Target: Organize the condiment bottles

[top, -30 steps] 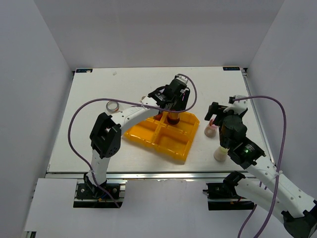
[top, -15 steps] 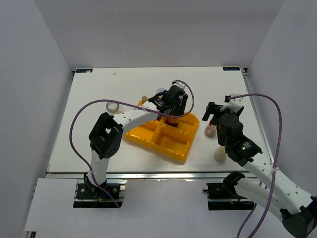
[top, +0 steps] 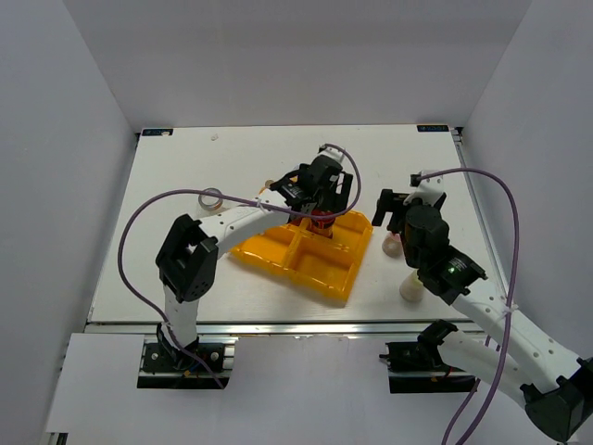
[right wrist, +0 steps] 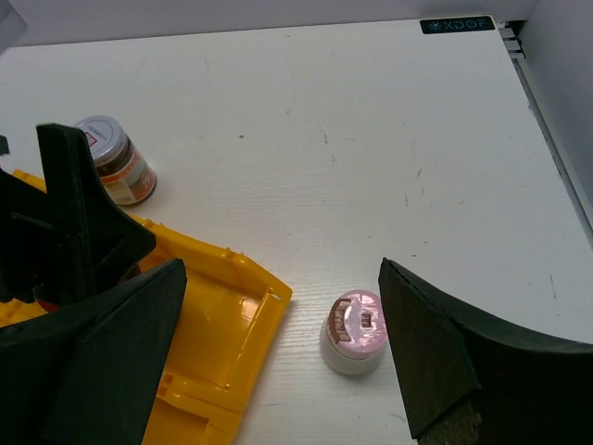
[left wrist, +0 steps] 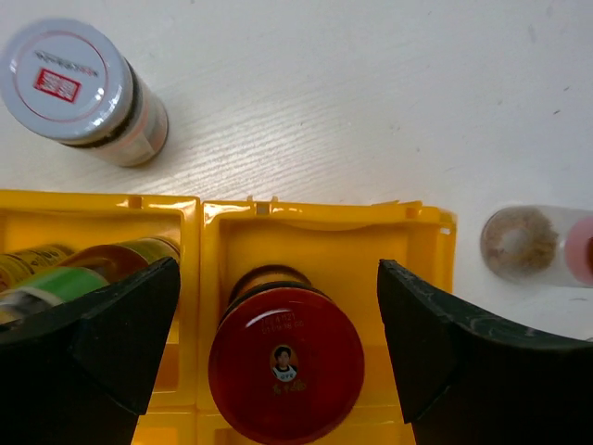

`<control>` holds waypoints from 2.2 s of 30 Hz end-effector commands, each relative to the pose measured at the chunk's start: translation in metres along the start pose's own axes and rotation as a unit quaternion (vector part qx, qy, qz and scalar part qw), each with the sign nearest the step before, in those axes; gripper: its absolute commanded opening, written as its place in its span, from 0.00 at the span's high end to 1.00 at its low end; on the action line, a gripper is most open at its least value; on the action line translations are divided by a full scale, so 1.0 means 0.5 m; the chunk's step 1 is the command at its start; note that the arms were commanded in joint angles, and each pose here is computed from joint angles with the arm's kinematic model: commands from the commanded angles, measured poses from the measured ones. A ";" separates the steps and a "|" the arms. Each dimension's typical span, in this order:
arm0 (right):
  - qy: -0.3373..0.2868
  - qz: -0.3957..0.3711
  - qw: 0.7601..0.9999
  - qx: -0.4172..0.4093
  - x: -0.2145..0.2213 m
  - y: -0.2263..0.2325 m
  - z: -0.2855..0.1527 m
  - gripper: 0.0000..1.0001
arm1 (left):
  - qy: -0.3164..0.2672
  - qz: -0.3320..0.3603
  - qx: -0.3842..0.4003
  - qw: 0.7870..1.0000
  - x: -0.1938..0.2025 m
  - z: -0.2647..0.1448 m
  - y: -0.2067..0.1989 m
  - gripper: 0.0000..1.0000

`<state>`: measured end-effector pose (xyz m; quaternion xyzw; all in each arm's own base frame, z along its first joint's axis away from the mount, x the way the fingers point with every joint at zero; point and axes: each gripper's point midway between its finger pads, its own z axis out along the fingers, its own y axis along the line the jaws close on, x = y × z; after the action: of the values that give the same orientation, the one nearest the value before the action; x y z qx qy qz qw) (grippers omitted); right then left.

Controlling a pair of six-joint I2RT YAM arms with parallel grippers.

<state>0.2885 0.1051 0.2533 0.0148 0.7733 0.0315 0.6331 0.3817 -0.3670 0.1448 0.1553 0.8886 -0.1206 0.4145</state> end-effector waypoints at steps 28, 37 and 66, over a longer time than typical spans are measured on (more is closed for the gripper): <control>0.092 0.012 0.988 -0.122 -0.140 0.251 0.222 0.11 | -0.188 -0.266 -0.209 0.922 -0.113 -0.340 0.514 0.02; 0.198 -0.003 0.967 -0.159 -0.014 0.380 0.393 0.11 | -0.175 -0.297 -0.260 0.902 -0.037 -0.364 0.613 0.02; 0.277 -0.026 0.951 -0.134 0.211 0.415 0.520 0.15 | -0.157 -0.290 -0.251 0.910 -0.029 -0.326 0.620 0.02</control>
<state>0.5115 0.3311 0.1019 -0.1164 0.9104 0.1275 0.3761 0.3953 -0.0303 0.2226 -0.2385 0.8267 -0.0281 0.5088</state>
